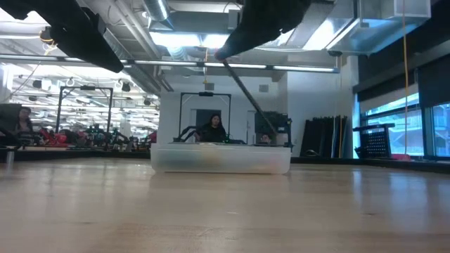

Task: Pack school essentials
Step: Put the black pencil into the black supply box

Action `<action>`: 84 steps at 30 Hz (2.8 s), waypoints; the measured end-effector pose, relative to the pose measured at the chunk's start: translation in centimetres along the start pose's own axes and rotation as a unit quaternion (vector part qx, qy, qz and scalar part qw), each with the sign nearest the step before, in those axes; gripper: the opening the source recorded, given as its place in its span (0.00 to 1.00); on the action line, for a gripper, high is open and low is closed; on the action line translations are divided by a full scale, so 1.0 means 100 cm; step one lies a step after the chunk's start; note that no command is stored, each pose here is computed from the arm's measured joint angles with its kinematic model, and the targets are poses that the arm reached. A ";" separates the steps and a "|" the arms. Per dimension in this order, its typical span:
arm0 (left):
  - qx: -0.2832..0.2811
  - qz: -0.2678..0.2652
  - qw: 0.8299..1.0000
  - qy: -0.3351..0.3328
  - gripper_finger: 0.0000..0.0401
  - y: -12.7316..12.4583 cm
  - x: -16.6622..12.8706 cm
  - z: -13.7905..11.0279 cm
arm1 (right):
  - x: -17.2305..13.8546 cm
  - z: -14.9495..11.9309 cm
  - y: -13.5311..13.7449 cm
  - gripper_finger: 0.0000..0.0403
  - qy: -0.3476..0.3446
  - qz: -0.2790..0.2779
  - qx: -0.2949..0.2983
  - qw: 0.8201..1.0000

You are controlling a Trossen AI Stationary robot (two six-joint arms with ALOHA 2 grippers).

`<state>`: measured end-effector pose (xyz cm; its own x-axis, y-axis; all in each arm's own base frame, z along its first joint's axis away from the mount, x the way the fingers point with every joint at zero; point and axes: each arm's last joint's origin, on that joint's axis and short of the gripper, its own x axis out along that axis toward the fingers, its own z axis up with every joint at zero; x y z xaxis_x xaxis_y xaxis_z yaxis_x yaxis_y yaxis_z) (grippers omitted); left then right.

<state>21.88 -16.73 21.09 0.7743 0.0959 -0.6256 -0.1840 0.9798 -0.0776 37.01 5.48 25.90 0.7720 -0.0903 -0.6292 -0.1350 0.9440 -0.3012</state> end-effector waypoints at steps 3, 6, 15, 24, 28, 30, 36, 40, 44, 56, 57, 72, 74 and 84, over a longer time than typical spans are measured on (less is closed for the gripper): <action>0.001 0.001 1.000 0.001 0.98 0.000 0.000 0.000 | 0.011 -0.002 0.000 0.11 0.000 -0.001 -0.001 1.000; 0.001 0.001 1.000 0.001 0.98 0.000 0.000 0.000 | 0.021 -0.006 -0.001 0.11 0.007 -0.002 -0.008 1.000; 0.002 0.001 1.000 0.002 0.98 0.000 0.000 0.000 | 0.028 -0.010 0.000 0.11 0.017 0.005 0.062 0.998; 0.002 0.001 1.000 0.002 0.98 0.000 0.000 0.000 | 0.029 -0.011 -0.002 0.11 0.017 0.009 0.073 0.997; 0.002 0.001 1.000 0.002 0.98 0.000 0.000 0.000 | 0.029 -0.012 -0.006 0.11 0.019 0.006 0.076 0.997; 0.002 0.001 1.000 0.002 0.98 0.000 0.000 0.000 | 0.029 -0.013 -0.007 0.12 0.020 0.005 0.077 0.997; 0.002 0.001 1.000 0.002 0.98 0.000 0.000 0.000 | 0.030 -0.015 -0.012 0.14 0.027 0.004 0.081 0.996; 0.002 0.001 1.000 0.002 0.98 0.000 0.000 0.000 | 0.031 -0.016 -0.014 0.14 0.026 0.027 0.084 0.996; 0.002 0.001 1.000 0.002 0.98 0.000 0.000 0.000 | 0.031 -0.016 -0.014 0.14 0.025 0.034 0.087 0.995; 0.002 0.001 1.000 0.002 0.98 0.000 0.000 0.000 | 0.031 -0.017 -0.014 0.14 0.028 0.035 0.086 0.995; 0.002 0.001 1.000 0.002 0.98 0.000 0.000 0.000 | 0.031 -0.017 -0.014 0.14 0.028 0.035 0.086 0.995; 0.002 0.021 1.000 -0.015 0.98 0.001 0.000 0.001 | 0.031 -0.018 -0.013 0.13 0.035 0.038 0.071 0.996; 0.002 0.022 1.000 -0.016 0.98 0.001 0.000 0.001 | 0.031 -0.018 -0.014 0.17 0.036 0.038 0.071 0.996; 0.002 0.022 1.000 -0.016 0.98 0.001 0.000 0.001 | 0.031 -0.018 -0.013 0.36 0.037 0.037 0.087 0.995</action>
<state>21.89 -16.57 21.13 0.7843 0.1436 -0.6035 -0.2153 0.9754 -0.0477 38.42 3.34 23.05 0.7156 -0.0349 -0.6977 -0.0759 0.9890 -0.1273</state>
